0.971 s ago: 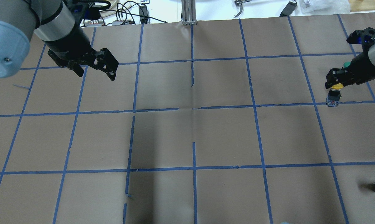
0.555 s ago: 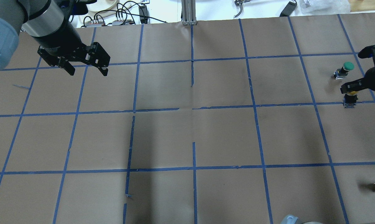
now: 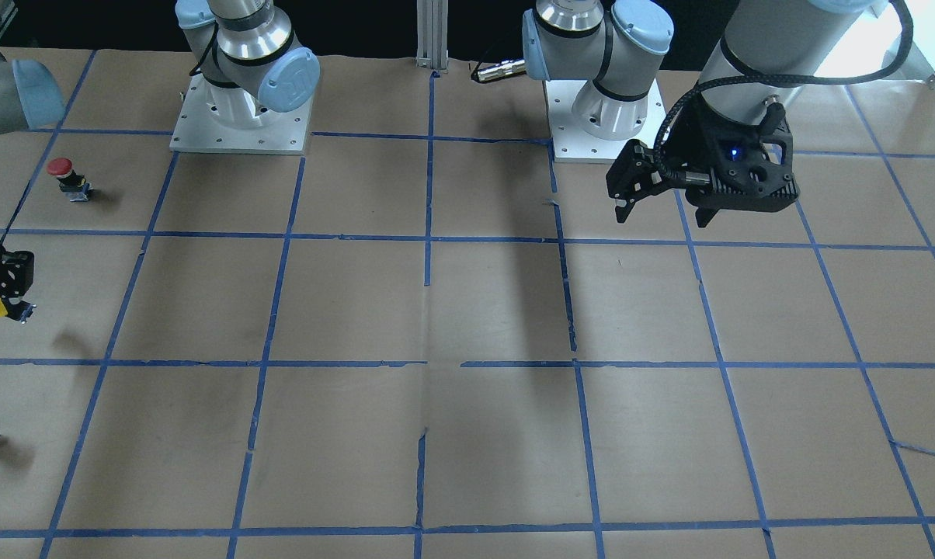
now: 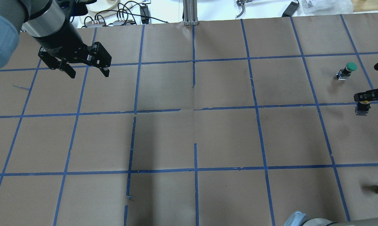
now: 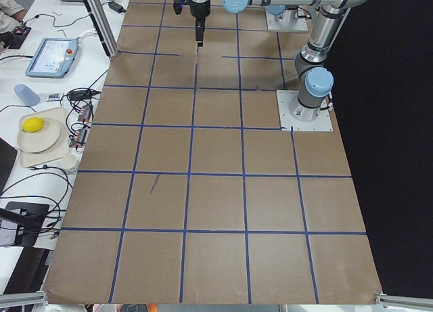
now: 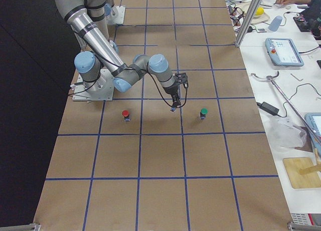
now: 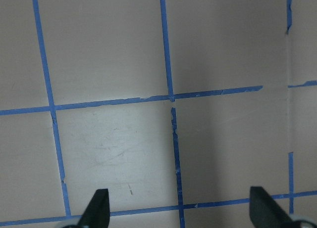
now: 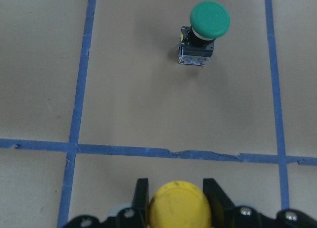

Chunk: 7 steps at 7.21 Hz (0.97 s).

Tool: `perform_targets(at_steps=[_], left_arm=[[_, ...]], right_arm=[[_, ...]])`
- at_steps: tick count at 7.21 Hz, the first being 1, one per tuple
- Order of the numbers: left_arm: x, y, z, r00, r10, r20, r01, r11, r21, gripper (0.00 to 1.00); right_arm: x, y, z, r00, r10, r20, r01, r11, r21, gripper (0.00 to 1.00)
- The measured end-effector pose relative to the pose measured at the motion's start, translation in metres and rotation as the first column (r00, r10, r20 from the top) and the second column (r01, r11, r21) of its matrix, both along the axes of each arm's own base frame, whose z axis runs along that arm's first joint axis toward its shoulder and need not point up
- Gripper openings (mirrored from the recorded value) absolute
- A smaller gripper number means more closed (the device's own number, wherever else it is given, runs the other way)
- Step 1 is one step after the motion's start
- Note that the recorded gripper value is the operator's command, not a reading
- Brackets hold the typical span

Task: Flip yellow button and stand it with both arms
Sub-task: 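Move the upright yellow button with the right gripper near the green button, then lower the yellow button upright onto the table and open the right gripper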

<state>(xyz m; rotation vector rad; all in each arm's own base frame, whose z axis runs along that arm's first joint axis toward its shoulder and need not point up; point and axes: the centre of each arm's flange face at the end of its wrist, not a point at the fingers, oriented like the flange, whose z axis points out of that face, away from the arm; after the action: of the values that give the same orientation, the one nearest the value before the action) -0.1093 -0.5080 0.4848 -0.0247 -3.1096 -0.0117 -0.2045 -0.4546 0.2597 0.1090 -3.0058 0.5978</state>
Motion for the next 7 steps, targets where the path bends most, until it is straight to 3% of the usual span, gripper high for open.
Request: perform_targets(at_steps=[2, 5, 7], left_arm=[[0.001, 0.0, 0.002, 1.0, 0.016, -0.001, -0.016, 1.0, 0.017, 1.0], [0.002, -0.001, 0.003, 1.0, 0.021, -0.001, -0.021, 0.999, 0.025, 1.0], [0.002, -0.001, 0.004, 1.0, 0.021, -0.001, -0.021, 0.999, 0.024, 1.0]], right_arm=[[-0.013, 0.015, -0.007, 0.997, -0.022, 0.068, 0.025, 0.999, -0.04, 0.04], [-0.041, 0.031, -0.011, 0.993, 0.061, 0.105, -0.047, 0.991, -0.127, 0.04], [-0.047, 0.039, -0.017, 0.988, 0.116, 0.101, -0.099, 0.983, -0.154, 0.05]])
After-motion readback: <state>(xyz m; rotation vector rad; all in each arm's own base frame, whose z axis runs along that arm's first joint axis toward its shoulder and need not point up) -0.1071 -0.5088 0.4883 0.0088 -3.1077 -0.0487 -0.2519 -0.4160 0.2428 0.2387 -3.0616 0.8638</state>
